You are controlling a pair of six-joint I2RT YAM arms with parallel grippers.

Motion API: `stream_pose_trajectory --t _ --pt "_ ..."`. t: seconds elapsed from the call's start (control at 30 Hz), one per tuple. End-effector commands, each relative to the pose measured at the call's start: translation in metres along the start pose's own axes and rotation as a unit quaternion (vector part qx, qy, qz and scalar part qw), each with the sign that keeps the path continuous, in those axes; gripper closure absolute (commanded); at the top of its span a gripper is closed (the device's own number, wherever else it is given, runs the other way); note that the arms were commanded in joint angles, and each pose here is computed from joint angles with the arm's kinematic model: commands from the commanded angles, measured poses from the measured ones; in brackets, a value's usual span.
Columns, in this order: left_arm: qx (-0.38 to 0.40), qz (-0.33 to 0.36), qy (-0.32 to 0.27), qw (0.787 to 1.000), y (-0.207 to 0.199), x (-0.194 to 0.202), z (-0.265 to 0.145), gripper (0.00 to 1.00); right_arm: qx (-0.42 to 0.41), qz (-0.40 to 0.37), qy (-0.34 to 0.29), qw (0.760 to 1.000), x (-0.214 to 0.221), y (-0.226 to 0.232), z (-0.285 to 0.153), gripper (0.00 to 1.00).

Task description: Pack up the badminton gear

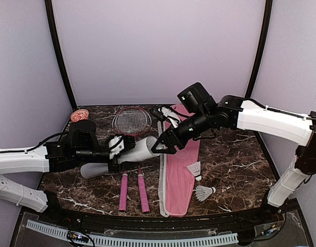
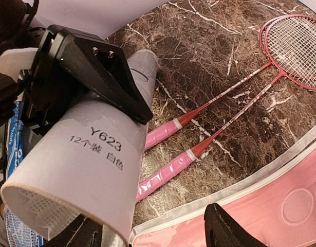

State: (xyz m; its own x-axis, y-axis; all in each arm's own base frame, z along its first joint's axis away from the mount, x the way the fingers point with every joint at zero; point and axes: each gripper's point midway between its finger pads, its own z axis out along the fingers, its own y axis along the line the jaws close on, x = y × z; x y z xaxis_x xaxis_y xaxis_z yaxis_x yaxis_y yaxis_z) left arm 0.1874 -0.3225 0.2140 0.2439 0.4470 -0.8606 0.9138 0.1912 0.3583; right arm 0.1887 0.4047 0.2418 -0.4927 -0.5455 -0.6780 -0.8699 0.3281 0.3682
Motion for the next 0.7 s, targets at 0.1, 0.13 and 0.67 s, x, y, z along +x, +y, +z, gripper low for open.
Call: stream_pose_trajectory --t 0.1,0.13,0.67 --pt "0.018 -0.009 -0.017 1.000 -0.006 -0.008 0.002 0.64 0.022 -0.016 0.004 1.000 -0.009 -0.003 0.023 0.31" --pt "0.017 -0.009 -0.018 1.000 -0.005 -0.009 0.001 0.64 0.020 -0.015 0.003 1.000 -0.009 -0.003 0.026 0.31" --pt "0.010 -0.018 0.009 1.000 -0.006 0.008 0.005 0.64 0.041 -0.036 -0.083 0.995 -0.021 0.017 -0.057 0.23"
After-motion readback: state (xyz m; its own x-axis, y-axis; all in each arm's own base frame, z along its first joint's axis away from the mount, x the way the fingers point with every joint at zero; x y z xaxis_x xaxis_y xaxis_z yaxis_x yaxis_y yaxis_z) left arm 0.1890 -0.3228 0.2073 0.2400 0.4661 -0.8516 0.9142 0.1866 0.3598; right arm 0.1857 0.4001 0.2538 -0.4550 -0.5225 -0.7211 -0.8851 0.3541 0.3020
